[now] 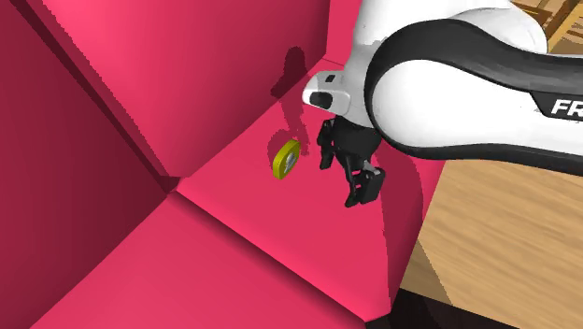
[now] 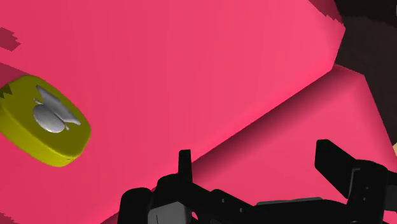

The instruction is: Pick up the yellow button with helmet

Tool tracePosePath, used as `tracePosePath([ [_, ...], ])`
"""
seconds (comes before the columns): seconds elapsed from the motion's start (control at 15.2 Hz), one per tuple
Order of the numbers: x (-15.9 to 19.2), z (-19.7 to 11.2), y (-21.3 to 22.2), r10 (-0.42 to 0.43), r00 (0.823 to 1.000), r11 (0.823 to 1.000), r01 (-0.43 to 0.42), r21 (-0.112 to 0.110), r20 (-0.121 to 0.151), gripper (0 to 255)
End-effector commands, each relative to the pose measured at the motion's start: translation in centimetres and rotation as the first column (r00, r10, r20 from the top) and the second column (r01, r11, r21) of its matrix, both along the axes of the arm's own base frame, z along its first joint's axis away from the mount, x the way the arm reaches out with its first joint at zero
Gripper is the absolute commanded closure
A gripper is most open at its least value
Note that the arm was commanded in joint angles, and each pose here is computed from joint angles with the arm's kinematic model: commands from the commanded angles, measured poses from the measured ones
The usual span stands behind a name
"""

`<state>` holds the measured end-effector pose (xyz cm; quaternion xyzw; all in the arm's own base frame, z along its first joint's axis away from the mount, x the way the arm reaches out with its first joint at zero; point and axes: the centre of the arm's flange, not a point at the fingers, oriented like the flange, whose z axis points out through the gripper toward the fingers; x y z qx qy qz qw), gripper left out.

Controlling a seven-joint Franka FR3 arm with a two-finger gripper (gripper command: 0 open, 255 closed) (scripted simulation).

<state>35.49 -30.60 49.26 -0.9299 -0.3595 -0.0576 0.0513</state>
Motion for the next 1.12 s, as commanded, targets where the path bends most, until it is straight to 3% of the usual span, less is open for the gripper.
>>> tracePosePath([
  [0.0, 1.7, -0.7, -2.1, 0.076, 0.997, 0.997, -0.076, -0.007, 0.003, 0],
  [0.4, 6.8, -3.8, -7.6, 0.278, 0.961, 0.961, -0.277, -0.017, 0.008, 0],
  [0.66, 10.8, -5.9, -10.6, 0.406, 0.914, 0.914, -0.406, -0.024, 0.01, 0],
  [0.92, 15.2, -7.9, -13.1, 0.527, 0.85, 0.85, -0.526, -0.032, 0.011, 0],
  [1.06, 15.7, -8.6, -13.4, 0.54, 0.842, 0.842, -0.539, -0.032, 0.011, 0],
])
